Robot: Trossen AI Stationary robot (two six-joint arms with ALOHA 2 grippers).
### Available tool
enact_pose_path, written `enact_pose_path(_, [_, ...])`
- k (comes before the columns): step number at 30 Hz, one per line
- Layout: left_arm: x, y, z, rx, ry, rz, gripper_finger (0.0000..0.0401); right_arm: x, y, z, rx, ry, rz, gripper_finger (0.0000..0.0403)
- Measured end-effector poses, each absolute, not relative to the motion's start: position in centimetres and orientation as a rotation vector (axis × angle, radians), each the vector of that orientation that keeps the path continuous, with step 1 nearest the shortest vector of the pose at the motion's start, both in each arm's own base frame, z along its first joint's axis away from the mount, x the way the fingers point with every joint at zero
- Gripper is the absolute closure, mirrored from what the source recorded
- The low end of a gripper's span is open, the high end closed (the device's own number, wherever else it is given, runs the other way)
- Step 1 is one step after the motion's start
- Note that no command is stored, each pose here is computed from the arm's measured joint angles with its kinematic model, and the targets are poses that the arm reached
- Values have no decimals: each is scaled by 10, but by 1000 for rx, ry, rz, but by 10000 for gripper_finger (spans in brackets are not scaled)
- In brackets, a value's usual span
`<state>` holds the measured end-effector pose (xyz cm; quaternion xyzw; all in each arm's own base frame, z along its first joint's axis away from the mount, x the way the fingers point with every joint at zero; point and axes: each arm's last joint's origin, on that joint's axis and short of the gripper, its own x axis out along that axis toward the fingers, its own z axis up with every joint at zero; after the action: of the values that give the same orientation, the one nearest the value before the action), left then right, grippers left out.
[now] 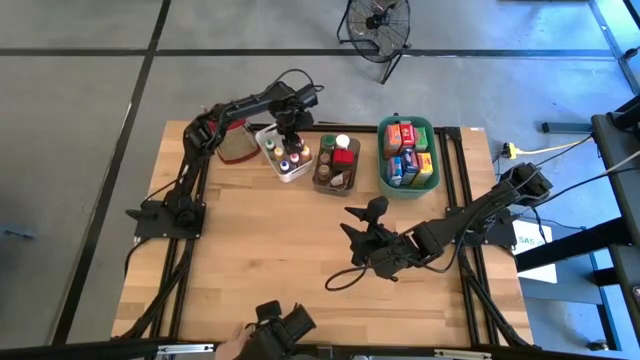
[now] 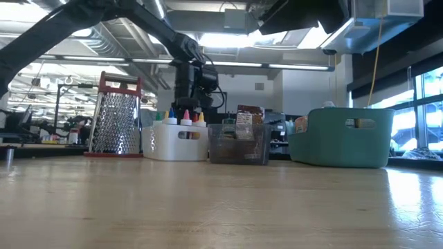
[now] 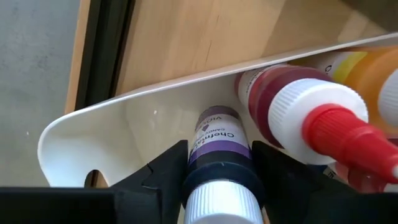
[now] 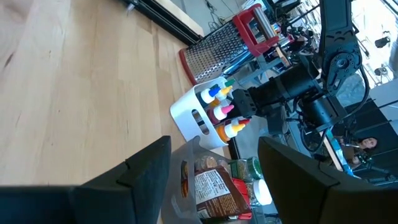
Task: Pick & Place Kitchen Items
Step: Put the purple food coloring into the white bin, then return to Home Position
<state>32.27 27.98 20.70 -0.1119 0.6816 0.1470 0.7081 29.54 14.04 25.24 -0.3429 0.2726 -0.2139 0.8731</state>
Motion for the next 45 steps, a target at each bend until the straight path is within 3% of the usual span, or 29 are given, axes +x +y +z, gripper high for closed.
enact_pose_path(10, [324, 277, 207, -236, 1529, 321, 204, 295, 140, 252, -716, 570, -447, 161])
enact_pose_path(22, [324, 271, 212, -198, 1544, 278, 205, 295, 140, 252, -716, 570, -447, 161])
enact_pose_path(30, [311, 260, 264, -92, 1455, 366, 205, 295, 140, 252, -716, 569, -449, 161])
enact_pose_path(37, [287, 239, 318, -163, 1322, 429, 206, 285, 138, 256, -789, 603, -492, 161])
enact_pose_path(41, [264, 225, 347, -204, 1265, 453, 223, 264, 128, 280, -686, 657, -262, 191])
enact_pose_path(45, [240, 205, 371, -210, 1181, 496, 264, 235, 108, 311, -553, 654, -106, 260])
